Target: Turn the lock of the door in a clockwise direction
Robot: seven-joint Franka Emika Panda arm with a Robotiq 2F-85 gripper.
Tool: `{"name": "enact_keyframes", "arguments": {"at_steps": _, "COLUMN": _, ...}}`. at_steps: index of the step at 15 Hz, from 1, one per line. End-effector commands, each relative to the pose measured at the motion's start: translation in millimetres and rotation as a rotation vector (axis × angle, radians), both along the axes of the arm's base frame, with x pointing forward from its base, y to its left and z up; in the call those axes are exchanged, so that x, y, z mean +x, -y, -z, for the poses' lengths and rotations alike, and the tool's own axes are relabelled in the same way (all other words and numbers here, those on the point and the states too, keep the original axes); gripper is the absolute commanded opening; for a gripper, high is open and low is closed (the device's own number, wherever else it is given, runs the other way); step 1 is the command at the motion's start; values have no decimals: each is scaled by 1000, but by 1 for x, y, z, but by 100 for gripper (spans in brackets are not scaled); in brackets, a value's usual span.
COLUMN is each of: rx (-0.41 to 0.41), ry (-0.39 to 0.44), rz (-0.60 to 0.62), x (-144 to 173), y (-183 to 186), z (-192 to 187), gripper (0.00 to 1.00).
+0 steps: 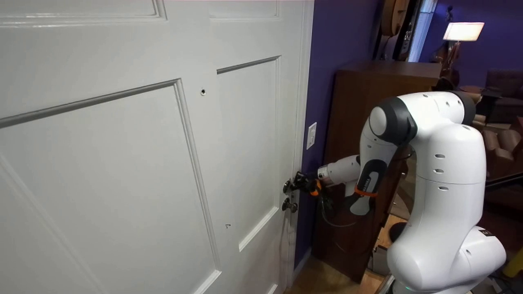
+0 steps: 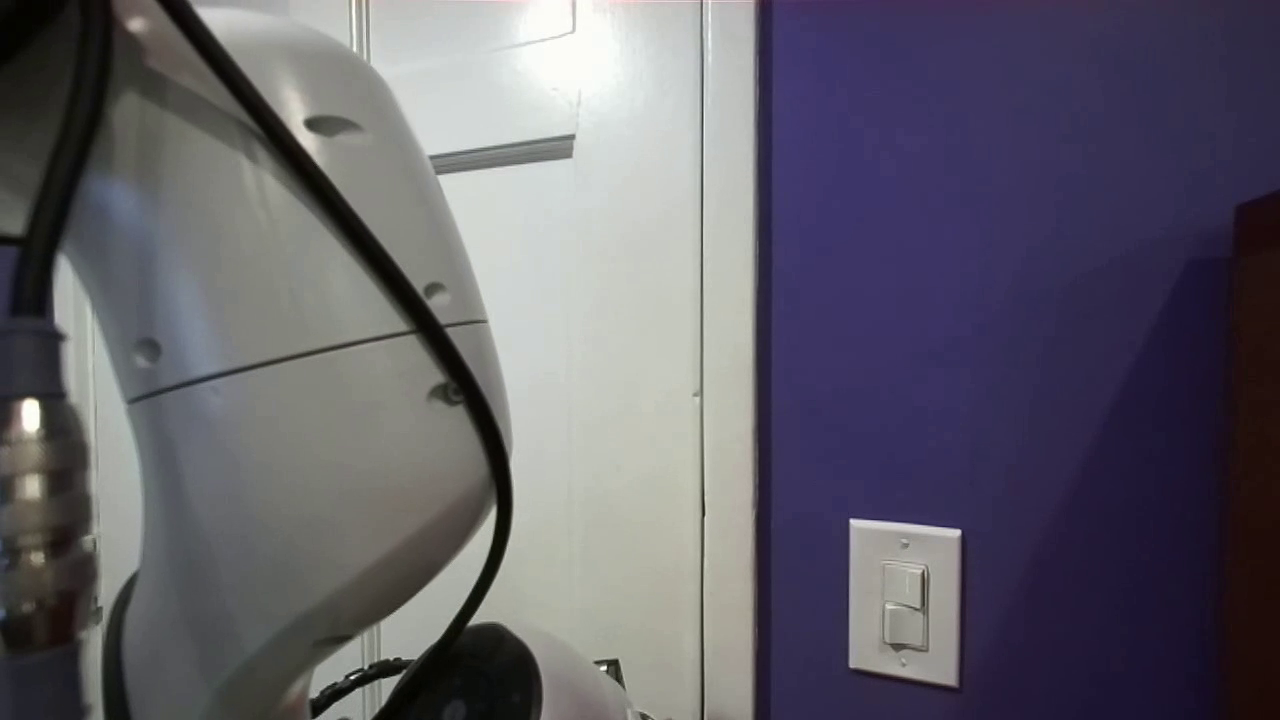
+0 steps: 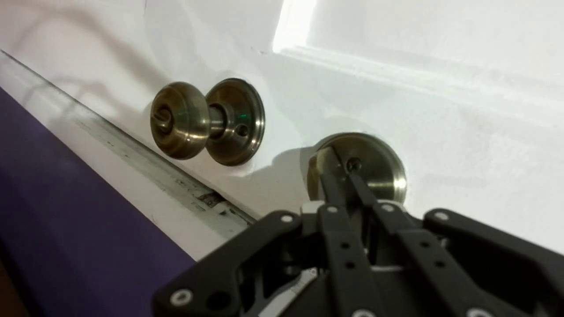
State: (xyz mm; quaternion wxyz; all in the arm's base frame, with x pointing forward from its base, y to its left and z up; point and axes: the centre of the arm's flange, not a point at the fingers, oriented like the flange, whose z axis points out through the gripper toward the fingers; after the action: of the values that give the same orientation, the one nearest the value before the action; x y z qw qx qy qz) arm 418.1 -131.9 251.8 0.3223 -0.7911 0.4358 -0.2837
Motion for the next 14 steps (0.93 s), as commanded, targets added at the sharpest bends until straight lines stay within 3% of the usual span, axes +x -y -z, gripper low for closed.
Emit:
{"name": "enact_keyframes", "arguments": {"at_steps": 1, "rx": 68, "ry": 48, "rz": -15, "x": 13, "y": 0, "z": -16, "gripper": 11}}
{"name": "enact_keyframes", "arguments": {"at_steps": 2, "rx": 54, "ry": 48, "rz": -19, "x": 14, "y": -2, "z": -19, "gripper": 37}}
{"name": "enact_keyframes", "arguments": {"at_steps": 3, "rx": 27, "ry": 42, "rz": -27, "x": 16, "y": -4, "z": -21, "gripper": 37}}
{"name": "enact_keyframes", "arguments": {"at_steps": 5, "rx": -17, "ry": 34, "rz": -35, "x": 16, "y": -9, "z": -27, "gripper": 47}}
{"name": "enact_keyframes", "arguments": {"at_steps": 12, "rx": -193, "ry": -127, "rz": -29, "x": 4, "y": -13, "z": -35, "gripper": 98}}
{"name": "enact_keyframes", "arguments": {"at_steps": 14, "rx": -250, "ry": -153, "rz": -26, "x": 2, "y": -14, "z": -39, "gripper": 100}}
